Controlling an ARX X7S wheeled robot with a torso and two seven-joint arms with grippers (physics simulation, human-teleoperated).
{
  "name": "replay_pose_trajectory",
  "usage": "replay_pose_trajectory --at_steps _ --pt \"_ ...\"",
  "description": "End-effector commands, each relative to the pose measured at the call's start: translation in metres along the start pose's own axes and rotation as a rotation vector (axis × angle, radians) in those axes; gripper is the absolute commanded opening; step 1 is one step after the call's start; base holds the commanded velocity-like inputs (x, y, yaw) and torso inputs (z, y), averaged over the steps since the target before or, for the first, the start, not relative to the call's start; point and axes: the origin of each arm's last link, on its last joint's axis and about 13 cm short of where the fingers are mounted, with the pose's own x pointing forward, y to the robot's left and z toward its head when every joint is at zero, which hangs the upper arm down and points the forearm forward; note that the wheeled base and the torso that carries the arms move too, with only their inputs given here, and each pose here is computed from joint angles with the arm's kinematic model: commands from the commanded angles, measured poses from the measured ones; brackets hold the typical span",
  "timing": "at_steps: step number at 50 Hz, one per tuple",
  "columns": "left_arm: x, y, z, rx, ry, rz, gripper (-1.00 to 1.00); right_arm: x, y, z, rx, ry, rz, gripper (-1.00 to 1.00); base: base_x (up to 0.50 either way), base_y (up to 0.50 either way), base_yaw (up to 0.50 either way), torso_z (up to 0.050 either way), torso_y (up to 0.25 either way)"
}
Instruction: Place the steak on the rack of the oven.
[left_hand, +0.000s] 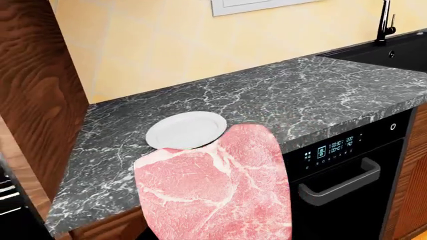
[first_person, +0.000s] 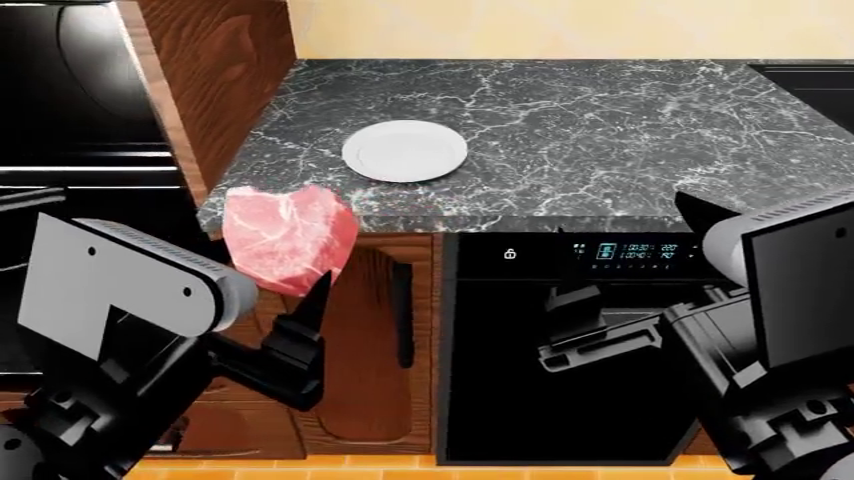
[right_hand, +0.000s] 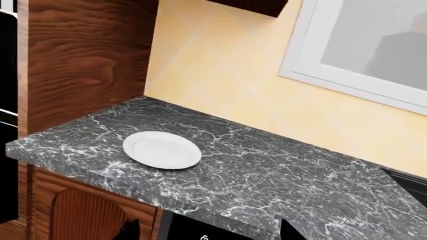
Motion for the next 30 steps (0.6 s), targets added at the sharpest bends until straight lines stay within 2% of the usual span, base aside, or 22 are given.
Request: replay_pose_trajectory --at_steps 1,30 --pt "0.0004 0.0022 0.0027 -0.009 -0.011 0.018 -1.0 -0.0003 -0.0013 -0.0015 0.002 0.004 -0.003 1.0 0.0 0.5 0.0 0.0 0.0" --pt "-0.005 0.003 0.0028 -0.019 -0.002 0.041 -1.0 -0.0009 -0.0035 -0.0037 0.019 -0.015 0.0 1.0 0.0 0.5 0.0 0.001 0.0"
